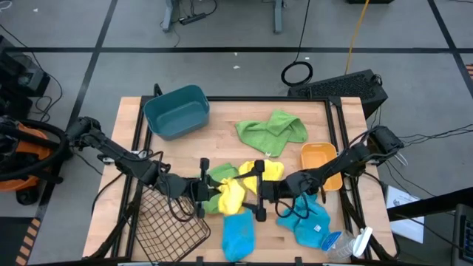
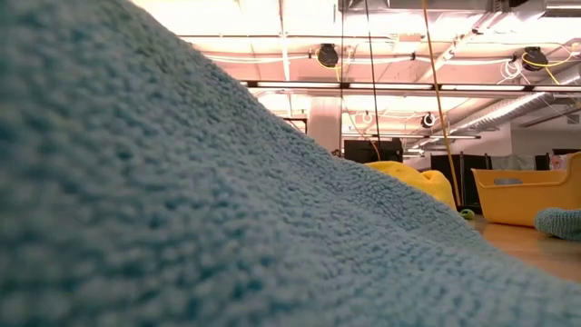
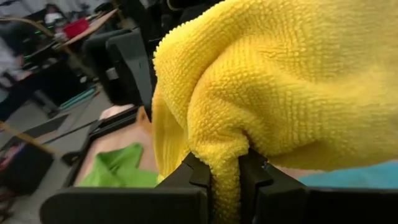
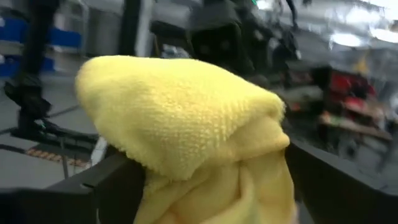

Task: Sort microfiber towel by color & place in baskets
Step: Roll upper left yellow towel

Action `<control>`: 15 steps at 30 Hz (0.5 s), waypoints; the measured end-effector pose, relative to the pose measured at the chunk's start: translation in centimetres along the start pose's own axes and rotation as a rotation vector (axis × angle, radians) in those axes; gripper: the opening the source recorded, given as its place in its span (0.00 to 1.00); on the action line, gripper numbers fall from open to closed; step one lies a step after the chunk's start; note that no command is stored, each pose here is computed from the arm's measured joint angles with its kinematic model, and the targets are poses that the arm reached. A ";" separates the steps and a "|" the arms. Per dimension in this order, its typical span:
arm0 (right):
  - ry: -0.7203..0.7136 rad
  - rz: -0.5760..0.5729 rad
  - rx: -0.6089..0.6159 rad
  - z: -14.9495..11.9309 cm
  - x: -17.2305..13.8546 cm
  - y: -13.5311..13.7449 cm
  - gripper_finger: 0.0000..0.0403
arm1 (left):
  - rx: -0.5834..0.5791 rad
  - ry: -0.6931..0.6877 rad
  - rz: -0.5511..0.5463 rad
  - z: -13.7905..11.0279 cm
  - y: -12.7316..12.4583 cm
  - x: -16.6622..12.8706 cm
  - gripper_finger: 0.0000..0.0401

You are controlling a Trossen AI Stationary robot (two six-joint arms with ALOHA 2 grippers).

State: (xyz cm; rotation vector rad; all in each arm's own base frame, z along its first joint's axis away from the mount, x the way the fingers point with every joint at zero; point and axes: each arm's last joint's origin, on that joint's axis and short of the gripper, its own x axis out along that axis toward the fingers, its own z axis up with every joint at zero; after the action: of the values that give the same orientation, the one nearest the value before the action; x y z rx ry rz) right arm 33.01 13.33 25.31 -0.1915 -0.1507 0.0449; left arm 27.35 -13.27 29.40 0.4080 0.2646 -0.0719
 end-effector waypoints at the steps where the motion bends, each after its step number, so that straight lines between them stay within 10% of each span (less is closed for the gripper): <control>1: -0.028 0.009 -0.012 -0.1 0.1 0.1 0.87 | -0.005 -0.012 -0.014 0.1 0.0 0.0 0.07; 9: -0.118 0.002 -0.070 -0.7 0.5 0.4 0.72 | -0.065 -0.008 -0.042 -0.2 -0.2 0.0 0.10; 15: -0.083 0.019 -0.042 -0.5 1.5 0.0 0.55 | -0.075 0.007 -0.039 -0.6 -0.2 0.1 0.32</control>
State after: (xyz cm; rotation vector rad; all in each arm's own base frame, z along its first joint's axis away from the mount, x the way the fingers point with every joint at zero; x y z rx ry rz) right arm 34.53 13.30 25.06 -0.2331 -0.2322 0.0688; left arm 27.26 -13.25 28.80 0.3284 0.2811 -0.0987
